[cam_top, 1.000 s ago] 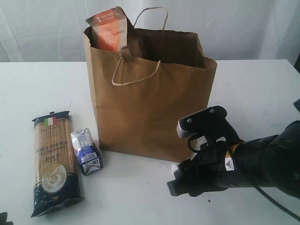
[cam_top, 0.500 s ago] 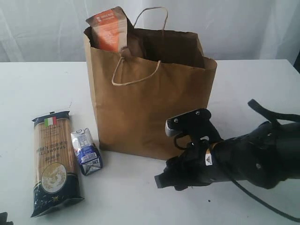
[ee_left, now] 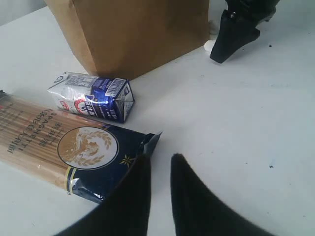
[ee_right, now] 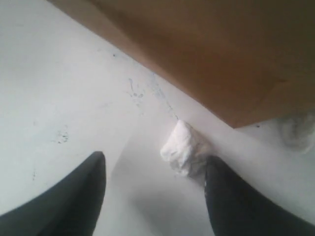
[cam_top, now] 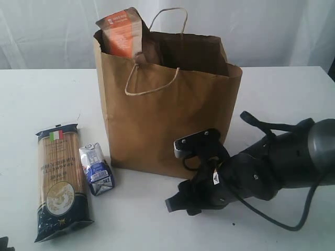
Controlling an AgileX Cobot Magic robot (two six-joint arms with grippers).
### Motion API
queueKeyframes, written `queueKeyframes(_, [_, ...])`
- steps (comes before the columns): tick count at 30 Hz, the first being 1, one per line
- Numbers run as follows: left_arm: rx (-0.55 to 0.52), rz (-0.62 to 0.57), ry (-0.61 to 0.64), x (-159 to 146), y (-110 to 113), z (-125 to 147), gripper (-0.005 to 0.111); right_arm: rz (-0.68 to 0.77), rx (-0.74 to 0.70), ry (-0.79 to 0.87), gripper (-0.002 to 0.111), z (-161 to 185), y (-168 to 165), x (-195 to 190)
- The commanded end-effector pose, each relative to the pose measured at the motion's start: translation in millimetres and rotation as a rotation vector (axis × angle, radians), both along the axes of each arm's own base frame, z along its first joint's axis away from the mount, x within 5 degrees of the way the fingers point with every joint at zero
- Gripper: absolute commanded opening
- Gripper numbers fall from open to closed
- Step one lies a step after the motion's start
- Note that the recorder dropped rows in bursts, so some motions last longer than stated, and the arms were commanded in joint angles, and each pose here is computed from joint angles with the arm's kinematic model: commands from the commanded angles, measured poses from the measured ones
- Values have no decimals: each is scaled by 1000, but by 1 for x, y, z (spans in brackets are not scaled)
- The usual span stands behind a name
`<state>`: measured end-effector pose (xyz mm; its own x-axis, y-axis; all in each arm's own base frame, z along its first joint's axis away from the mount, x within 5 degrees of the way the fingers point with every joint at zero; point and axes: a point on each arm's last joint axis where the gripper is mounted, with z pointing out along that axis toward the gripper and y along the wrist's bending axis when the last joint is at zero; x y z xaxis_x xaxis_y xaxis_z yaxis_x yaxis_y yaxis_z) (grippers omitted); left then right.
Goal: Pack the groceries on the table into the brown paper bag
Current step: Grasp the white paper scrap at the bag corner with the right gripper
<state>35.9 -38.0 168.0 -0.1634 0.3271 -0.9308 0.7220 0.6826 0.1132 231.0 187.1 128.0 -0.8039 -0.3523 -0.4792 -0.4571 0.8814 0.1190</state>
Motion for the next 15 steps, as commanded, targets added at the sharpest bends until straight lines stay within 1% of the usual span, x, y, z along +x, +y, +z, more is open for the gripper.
queueKeyframes(1, [-1, -7, 5, -1, 0, -1, 21, -13, -7, 23, 53, -6, 1, 1])
queueKeyframes(7, [-1, -7, 5, -1, 0, -1, 21, -13, -10, 27, 37, -9, 2, 1])
queueKeyframes(10, [-1, -7, 5, -1, 0, -1, 21, -13, -11, 29, 25, -9, 1, 1])
queueKeyframes(11, [-1, -7, 5, -1, 0, -1, 21, -13, -14, 32, 19, -9, 1, 1])
queueKeyframes(15, [-1, -7, 5, -1, 0, -1, 21, -13, -12, 30, 2, -6, -1, -2])
